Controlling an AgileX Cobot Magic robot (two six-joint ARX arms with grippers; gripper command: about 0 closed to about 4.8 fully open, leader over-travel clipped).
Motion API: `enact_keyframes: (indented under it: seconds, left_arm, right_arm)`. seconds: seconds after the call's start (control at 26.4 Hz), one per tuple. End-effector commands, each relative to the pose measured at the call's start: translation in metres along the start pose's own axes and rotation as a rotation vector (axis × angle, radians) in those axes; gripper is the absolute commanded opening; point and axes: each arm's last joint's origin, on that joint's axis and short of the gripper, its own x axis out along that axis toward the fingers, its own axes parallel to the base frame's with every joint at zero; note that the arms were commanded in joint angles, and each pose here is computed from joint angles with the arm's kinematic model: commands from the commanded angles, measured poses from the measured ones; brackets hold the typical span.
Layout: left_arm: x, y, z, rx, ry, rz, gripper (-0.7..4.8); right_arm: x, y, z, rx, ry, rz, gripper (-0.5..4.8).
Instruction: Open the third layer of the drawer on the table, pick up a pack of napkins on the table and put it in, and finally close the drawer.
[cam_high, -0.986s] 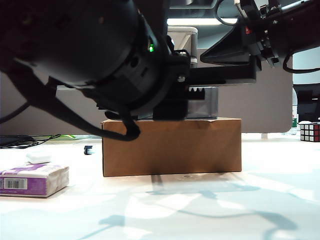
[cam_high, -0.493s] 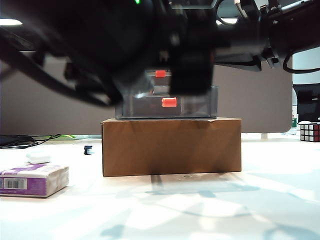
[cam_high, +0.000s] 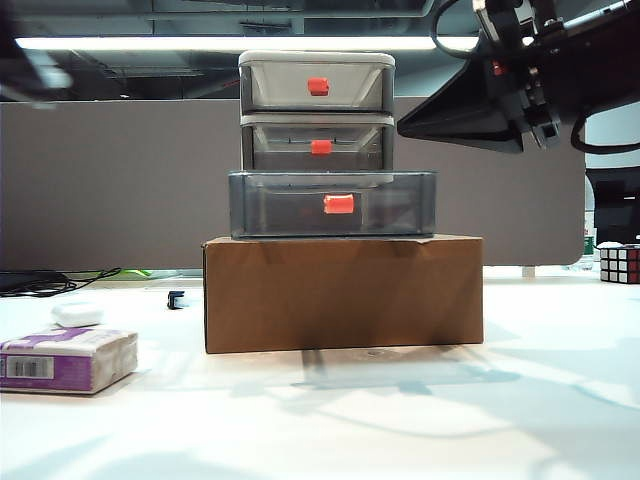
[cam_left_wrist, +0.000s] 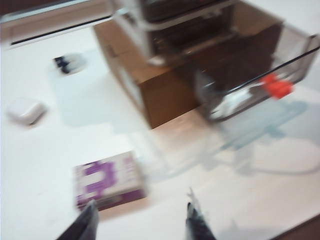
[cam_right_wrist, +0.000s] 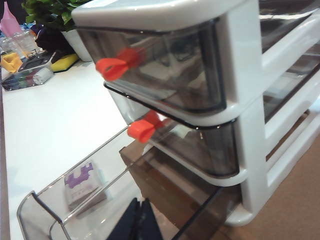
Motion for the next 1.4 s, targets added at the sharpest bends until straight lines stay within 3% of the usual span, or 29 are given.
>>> enact_keyframes:
  seconds: [0.04,0.15,0.19,0.27,0.45,0.57,0.61,0.64,0.87,0.99,1.1,1.25,1.4]
  left_arm:
    - [-0.005,0.02,-0.004,-0.001,0.005,0.019,2.27]
    - [-0.004,0.031,-0.008,-0.089,-0.005,0.029,3.44]
    - [-0.003,0.032,-0.007,-0.127,0.002,0.018,3.6]
    - [-0.001,0.035,-0.007,-0.166,0.021,0.013,3.6]
    - [0.01,0.038,-0.007,-0.18,0.063,0.069,3.64]
    - [0.019,0.036,0.001,-0.222,0.045,0.007,3.64]
    - [0.026,0.036,0.011,-0.283,0.0,-0.05,3.64]
    - [0.029,0.037,0.016,-0.291,-0.019,-0.07,3.64]
    - [0.059,0.062,0.029,-0.26,0.003,-0.157,3.64]
    - [0.085,0.1,0.027,-0.161,0.051,-0.337,3.75]
    - [0.097,0.12,0.02,-0.114,0.101,-0.358,3.75]
    - [0.111,0.134,0.008,-0.058,0.174,-0.358,3.72]
    - [0.123,0.136,0.0,-0.016,0.23,-0.364,3.71]
  right_arm:
    - [0.0,0.001,0.003,-0.001,-0.013,0.009,-0.06]
    - [0.0,0.001,0.003,0.008,-0.012,0.009,-0.05]
    - [0.0,0.001,0.003,0.011,-0.013,0.009,-0.05]
    - [0.0,0.001,0.003,0.014,-0.012,0.01,-0.06]
    - [0.0,0.001,0.003,0.014,-0.012,0.013,-0.06]
    - [0.0,0.002,0.002,0.016,-0.008,0.033,-0.06]
    - [0.0,0.002,0.002,0.018,-0.008,0.034,-0.06]
    - [0.0,0.002,0.003,0.019,-0.009,0.034,-0.05]
    - [0.0,0.002,0.002,0.021,-0.007,0.034,-0.06]
    - [0.0,0.002,0.002,0.022,-0.006,0.033,-0.05]
    - [0.0,0.002,0.002,0.022,-0.006,0.033,-0.06]
    - [0.0,0.002,0.002,0.023,-0.005,0.033,-0.06]
    - [0.0,0.002,0.002,0.026,-0.001,0.031,-0.06]
